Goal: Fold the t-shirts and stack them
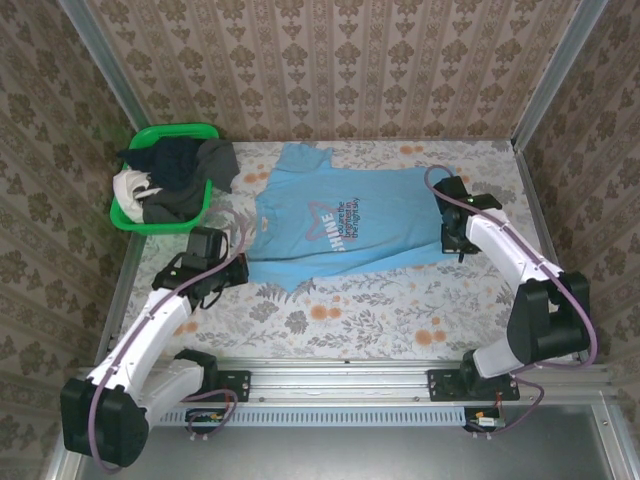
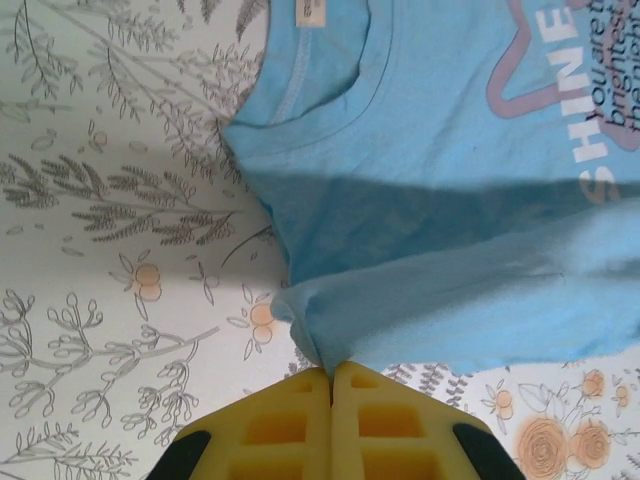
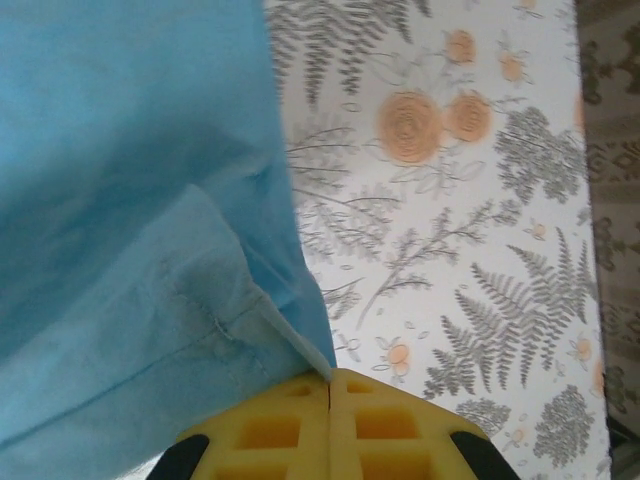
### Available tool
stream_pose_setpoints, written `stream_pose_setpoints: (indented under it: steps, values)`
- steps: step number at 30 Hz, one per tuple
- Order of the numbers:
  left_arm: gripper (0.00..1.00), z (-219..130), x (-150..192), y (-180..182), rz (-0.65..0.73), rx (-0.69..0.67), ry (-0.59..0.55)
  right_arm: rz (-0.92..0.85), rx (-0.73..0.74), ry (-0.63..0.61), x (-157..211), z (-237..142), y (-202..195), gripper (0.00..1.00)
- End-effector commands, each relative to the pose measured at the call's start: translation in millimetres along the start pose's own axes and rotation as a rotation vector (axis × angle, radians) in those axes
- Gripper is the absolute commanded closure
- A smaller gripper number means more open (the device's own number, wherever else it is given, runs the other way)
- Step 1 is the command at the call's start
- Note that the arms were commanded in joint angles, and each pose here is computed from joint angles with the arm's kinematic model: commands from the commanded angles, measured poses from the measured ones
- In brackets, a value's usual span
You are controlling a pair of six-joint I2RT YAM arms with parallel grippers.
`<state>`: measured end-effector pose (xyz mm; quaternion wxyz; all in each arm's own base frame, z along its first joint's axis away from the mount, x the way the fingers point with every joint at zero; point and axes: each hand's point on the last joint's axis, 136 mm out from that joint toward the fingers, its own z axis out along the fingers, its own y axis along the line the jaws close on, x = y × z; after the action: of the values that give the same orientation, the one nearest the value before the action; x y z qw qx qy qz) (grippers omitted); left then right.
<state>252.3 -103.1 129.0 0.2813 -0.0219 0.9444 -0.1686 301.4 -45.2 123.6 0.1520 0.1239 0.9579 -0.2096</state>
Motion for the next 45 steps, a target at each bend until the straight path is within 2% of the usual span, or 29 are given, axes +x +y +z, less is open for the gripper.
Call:
stream_pose_setpoints:
  steps: [1,5,9,11,15,21,26,31,36,39,45]
  values:
    - [1.00,-11,-23,-11,0.044,0.018,-0.026,0.050,0.029,-0.075,-2,3,-14,1.00]
    - [1.00,-21,-33,-6,0.054,-0.010,-0.066,0.153,-0.075,-0.156,-2,5,-24,1.00]
    - [1.00,-15,-30,-13,0.051,0.037,-0.034,0.166,-0.332,-0.186,-8,-7,8,1.00]
    - [1.00,-12,-26,-15,0.048,0.050,-0.011,0.164,-0.382,-0.192,-7,-13,15,1.00]
    - [1.00,-14,-28,-13,0.063,0.035,-0.017,0.185,-0.341,-0.213,-1,-9,6,1.00]
    - [1.00,0,-70,-34,0.137,0.059,-0.005,0.190,-0.275,-0.203,-25,2,3,1.00]
    - [1.00,33,-97,-39,0.201,0.026,0.074,0.181,-0.208,-0.174,-40,21,4,1.00]
    - [1.00,71,-105,-37,0.230,0.005,0.181,0.189,-0.188,-0.192,-58,34,8,1.00]
    - [1.00,94,-115,-36,0.245,-0.006,0.227,0.196,-0.142,-0.182,-65,41,2,1.00]
    - [1.00,85,-116,-37,0.250,-0.012,0.229,0.204,-0.153,-0.193,-64,30,-2,1.00]
    - [1.00,7,-105,-46,0.267,-0.010,0.094,0.255,-0.287,-0.287,-38,-22,-10,1.00]
